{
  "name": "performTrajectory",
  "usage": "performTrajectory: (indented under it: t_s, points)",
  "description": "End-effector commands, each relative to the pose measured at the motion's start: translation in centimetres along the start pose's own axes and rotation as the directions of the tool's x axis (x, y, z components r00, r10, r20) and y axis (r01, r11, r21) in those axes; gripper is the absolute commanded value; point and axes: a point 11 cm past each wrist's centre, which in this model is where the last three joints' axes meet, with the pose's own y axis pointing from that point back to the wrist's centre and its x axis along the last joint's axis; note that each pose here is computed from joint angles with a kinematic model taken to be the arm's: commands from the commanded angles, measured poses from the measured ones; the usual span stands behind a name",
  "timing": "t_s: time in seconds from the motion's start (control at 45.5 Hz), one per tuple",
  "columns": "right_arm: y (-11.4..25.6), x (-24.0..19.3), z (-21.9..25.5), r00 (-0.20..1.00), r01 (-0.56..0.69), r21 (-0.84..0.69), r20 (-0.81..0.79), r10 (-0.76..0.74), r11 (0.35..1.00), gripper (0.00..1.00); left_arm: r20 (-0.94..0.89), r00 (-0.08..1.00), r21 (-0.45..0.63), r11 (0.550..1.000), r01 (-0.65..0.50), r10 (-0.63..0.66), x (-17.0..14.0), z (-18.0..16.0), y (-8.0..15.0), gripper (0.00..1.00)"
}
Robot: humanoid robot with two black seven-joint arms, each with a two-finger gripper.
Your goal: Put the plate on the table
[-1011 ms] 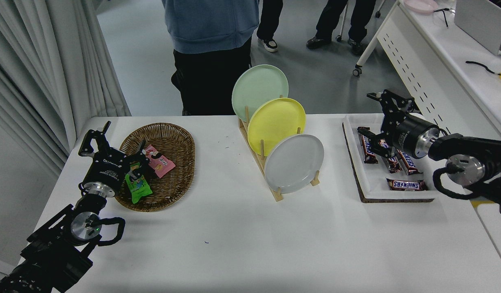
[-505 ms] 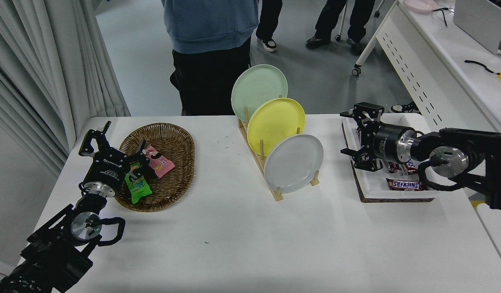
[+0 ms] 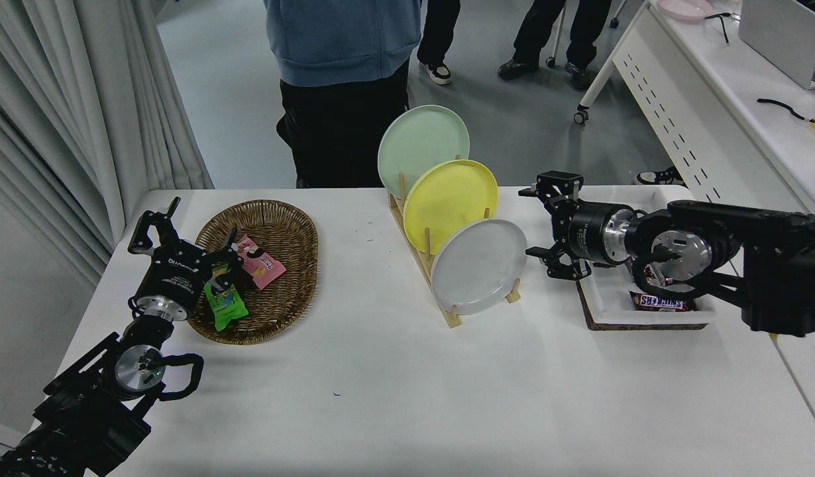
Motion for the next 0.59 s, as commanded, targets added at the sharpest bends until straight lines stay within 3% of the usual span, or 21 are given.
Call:
performTrajectory:
  t_s: [0.0, 0.571]
  points:
    - [-0.9, -2.0, -0.3, 0.999, 0.006, 0.000, -0.038, -0.006, 1.000, 0.99, 0.001, 1.000, 0.001, 1.000, 0.000, 0.000, 0.0, 0.0, 0.0, 1.00]
    - [-2.7, -5.5, -0.4, 0.997, 0.062, 0.008, -0.040, -0.062, 0.998, 0.99, -0.001, 1.000, -0.001, 1.000, 0.001, -0.001, 0.0, 0.0, 0.0, 1.00]
